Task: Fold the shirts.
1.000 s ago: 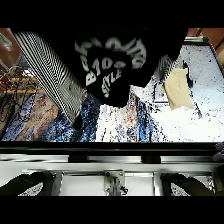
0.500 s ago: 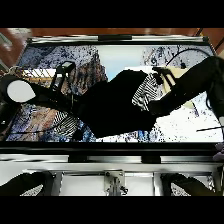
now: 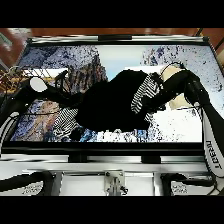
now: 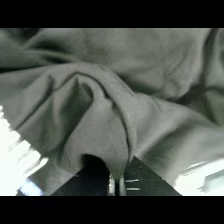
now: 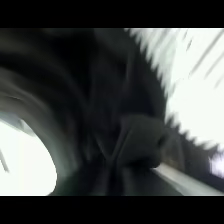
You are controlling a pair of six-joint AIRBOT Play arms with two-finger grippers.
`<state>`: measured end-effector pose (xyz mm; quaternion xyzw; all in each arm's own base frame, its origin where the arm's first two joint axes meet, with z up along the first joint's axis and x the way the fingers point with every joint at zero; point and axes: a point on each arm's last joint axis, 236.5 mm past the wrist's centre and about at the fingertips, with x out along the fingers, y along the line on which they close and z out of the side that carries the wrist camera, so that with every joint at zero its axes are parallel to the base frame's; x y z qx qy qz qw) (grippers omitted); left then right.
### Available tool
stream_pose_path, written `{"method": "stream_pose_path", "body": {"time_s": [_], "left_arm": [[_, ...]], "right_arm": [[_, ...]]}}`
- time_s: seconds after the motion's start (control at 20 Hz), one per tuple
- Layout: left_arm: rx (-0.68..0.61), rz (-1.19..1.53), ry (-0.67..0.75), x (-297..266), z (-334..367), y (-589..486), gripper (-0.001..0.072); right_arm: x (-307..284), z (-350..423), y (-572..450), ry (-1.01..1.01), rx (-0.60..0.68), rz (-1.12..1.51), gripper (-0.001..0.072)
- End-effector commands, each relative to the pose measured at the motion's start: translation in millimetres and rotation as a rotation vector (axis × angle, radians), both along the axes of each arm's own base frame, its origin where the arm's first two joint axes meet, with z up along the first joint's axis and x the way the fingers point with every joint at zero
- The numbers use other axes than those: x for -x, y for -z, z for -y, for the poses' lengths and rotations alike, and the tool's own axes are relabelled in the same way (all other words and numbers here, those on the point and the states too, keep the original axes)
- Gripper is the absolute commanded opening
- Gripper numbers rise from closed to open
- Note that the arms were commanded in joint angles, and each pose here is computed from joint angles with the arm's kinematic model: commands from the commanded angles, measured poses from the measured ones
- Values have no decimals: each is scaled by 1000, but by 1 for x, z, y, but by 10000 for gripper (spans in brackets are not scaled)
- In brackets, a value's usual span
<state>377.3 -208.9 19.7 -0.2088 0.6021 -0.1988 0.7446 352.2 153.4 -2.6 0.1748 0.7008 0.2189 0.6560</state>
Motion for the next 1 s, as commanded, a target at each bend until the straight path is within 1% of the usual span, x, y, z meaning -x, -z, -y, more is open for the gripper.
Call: {"method": "stream_pose_path", "body": {"time_s": [0.0, 0.05, 0.2, 0.3, 0.4, 0.45, 0.6, 0.65, 0.7, 0.75, 0.85, 0.95], "left_arm": [[155, -10, -56, -27, 21, 13, 53], [167, 0, -54, -30, 24, 16, 54], [170, 41, -26, -34, 24, 13, 54], [170, 55, -11, -35, 22, 10, 53], [173, 59, -10, -35, 23, 9, 54], [173, 58, -9, -35, 23, 9, 54], [170, 60, 28, -29, 24, 8, 54], [168, 64, 53, -25, 25, 6, 54], [168, 64, 75, -21, 25, 5, 54], [168, 65, 90, -19, 26, 3, 54], [169, 65, 92, -18, 26, 2, 54], [169, 65, 92, -18, 26, 2, 54]], "right_arm": [[-60, 1, 16, 145, -28, 155, 477], [-69, 3, 10, 134, -20, 207, 503], [-79, 18, -25, 44, 54, 319, 504], [-67, 29, -44, -37, 148, 342, 505], [-45, 38, -41, -149, 294, 323, 505], [-36, 31, -38, -203, 327, 308, 505], [-23, -20, -36, -339, 328, 364, 508], [-25, -26, -36, -362, 366, 399, 599], [-29, -29, -35, -366, 395, 423, 623], [-28, -34, -34, -368, 394, 428, 623], [-22, -45, -31, -369, 345, 399, 623], [-21, -47, -25, -371, 340, 380, 623]]}}
